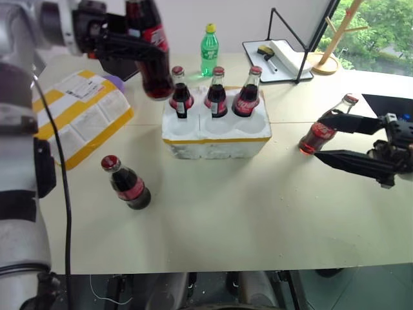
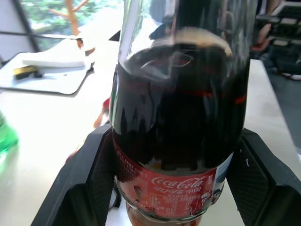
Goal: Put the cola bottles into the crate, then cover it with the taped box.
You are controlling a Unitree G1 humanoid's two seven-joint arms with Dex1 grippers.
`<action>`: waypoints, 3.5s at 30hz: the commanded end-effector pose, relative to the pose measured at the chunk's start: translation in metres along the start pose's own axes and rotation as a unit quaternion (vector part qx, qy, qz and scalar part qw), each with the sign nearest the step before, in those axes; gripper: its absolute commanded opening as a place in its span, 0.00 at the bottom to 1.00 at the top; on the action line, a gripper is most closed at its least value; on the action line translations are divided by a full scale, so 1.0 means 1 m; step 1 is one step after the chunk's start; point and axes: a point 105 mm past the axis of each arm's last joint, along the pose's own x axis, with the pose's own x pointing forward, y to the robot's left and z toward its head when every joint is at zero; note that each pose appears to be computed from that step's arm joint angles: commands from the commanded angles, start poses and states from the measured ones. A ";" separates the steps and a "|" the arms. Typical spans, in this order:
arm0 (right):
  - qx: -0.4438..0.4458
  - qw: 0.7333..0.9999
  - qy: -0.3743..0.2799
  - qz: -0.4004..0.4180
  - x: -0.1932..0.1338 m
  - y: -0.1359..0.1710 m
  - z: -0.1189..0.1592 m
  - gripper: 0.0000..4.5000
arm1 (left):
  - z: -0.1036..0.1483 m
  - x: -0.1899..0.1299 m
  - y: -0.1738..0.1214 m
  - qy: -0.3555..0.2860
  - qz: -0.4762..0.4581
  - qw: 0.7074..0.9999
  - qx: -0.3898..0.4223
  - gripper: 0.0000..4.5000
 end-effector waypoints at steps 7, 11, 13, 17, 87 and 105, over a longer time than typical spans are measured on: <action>-0.024 0.999 -0.024 -0.024 -0.006 0.004 0.007 1.00 | 0.050 0.037 -0.009 -0.008 -0.051 0.995 0.088 0.60; -0.022 0.999 -0.031 -0.033 -0.007 0.003 0.006 1.00 | 0.056 0.063 -0.012 -0.015 -0.077 0.992 0.098 0.60; -0.023 0.999 -0.031 -0.037 -0.007 0.003 0.004 1.00 | 0.054 0.075 -0.013 -0.017 -0.089 0.991 0.102 0.60; -0.033 0.997 -0.030 -0.065 -0.009 -0.001 0.003 1.00 | 0.041 0.102 -0.008 -0.028 -0.086 0.991 0.095 0.60; -0.050 0.993 -0.055 -0.092 -0.003 -0.016 0.012 1.00 | -0.098 0.132 0.018 0.002 0.005 1.000 -0.014 0.99; -0.037 0.995 -0.051 -0.075 0.001 -0.025 0.009 1.00 | 0.017 0.061 0.006 -0.096 -0.056 0.994 -0.008 0.99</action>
